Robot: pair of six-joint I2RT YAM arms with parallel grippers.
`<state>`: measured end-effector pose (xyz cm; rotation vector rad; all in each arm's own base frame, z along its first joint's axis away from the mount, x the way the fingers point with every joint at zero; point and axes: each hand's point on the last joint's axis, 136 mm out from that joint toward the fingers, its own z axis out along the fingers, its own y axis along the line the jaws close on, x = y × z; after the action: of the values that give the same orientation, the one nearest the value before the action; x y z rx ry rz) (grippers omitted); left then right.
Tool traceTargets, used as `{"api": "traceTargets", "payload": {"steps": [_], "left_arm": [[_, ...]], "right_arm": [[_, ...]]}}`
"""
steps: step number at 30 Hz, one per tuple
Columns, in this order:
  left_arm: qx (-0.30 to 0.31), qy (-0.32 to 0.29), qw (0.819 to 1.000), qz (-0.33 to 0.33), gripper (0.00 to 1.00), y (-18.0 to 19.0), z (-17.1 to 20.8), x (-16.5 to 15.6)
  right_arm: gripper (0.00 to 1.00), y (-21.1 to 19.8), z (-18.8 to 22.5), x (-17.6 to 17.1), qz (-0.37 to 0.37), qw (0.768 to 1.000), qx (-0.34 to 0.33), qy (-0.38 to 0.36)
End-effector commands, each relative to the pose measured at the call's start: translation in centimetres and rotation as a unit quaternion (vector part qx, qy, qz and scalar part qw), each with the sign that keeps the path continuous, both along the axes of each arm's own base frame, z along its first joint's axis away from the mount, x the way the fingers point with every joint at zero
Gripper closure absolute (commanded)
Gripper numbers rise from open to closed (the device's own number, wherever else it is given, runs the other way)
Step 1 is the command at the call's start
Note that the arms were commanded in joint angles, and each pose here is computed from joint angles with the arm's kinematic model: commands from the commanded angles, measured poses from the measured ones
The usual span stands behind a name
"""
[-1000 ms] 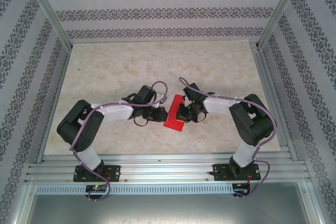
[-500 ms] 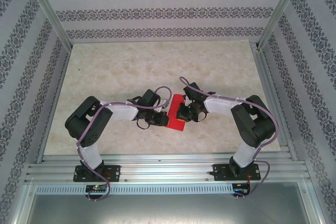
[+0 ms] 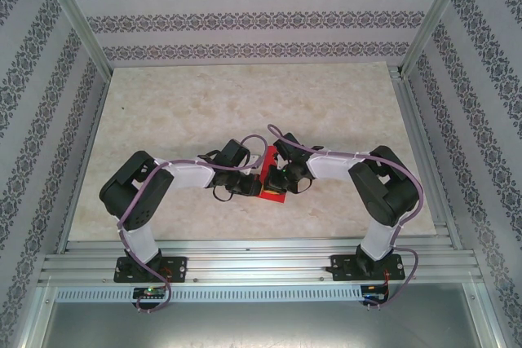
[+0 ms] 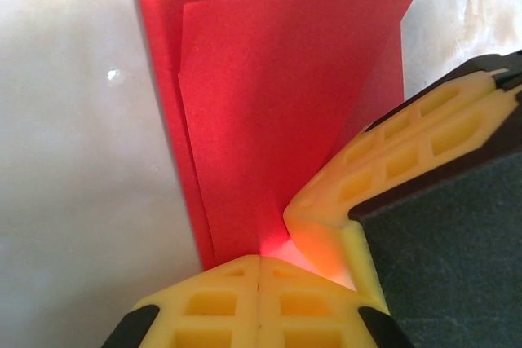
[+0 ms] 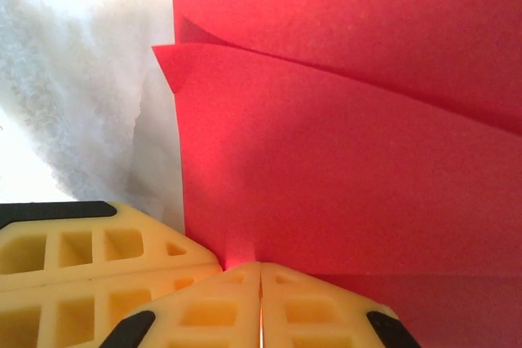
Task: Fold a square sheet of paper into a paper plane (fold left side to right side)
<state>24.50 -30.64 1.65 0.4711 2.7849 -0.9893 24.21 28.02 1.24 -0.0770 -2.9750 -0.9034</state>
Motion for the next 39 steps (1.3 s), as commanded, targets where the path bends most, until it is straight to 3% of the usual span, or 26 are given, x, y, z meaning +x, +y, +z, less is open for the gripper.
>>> {"api": "traceTargets", "payload": {"steps": [1, 15, 19, 25, 27, 35, 39], "left_arm": [[0.098, 0.031, 0.995, 0.008, 0.94, 3.7, -4.0, -2.3], [0.13, 0.042, 0.99, 0.014, 0.95, 5.6, -5.5, -3.5], [0.119, 0.038, 0.992, 0.016, 0.95, 5.3, -5.1, -3.4], [0.087, 0.016, 0.996, 0.018, 0.92, 3.9, -2.6, -2.1], [0.071, 0.003, 0.997, 0.022, 0.89, 3.2, -1.1, -1.4], [-0.029, -0.046, 0.997, 0.059, 0.61, 1.8, 6.6, 2.1], [-0.064, -0.054, 0.992, 0.098, 0.47, 3.2, 8.2, 3.4]], "right_arm": [[0.92, -0.6, -1.1, 1.1, -0.013, 1.0, -0.023, -0.009], [0.92, -7.7, -1.9, 3.5, -0.065, 0.995, -0.077, -0.008], [0.91, -10.1, -1.9, 3.9, -0.069, 0.992, -0.101, -0.014], [0.88, -10.6, 1.2, 5.4, -0.079, 0.992, -0.073, -0.061], [0.83, -10.4, 2.6, 5.7, -0.086, 0.992, -0.044, -0.08], [0.57, -7.4, 5.6, 4.7, -0.09, 0.983, 0.101, -0.122], [0.51, -6.2, 4.6, 3.6, -0.084, 0.983, 0.117, -0.111]]}}
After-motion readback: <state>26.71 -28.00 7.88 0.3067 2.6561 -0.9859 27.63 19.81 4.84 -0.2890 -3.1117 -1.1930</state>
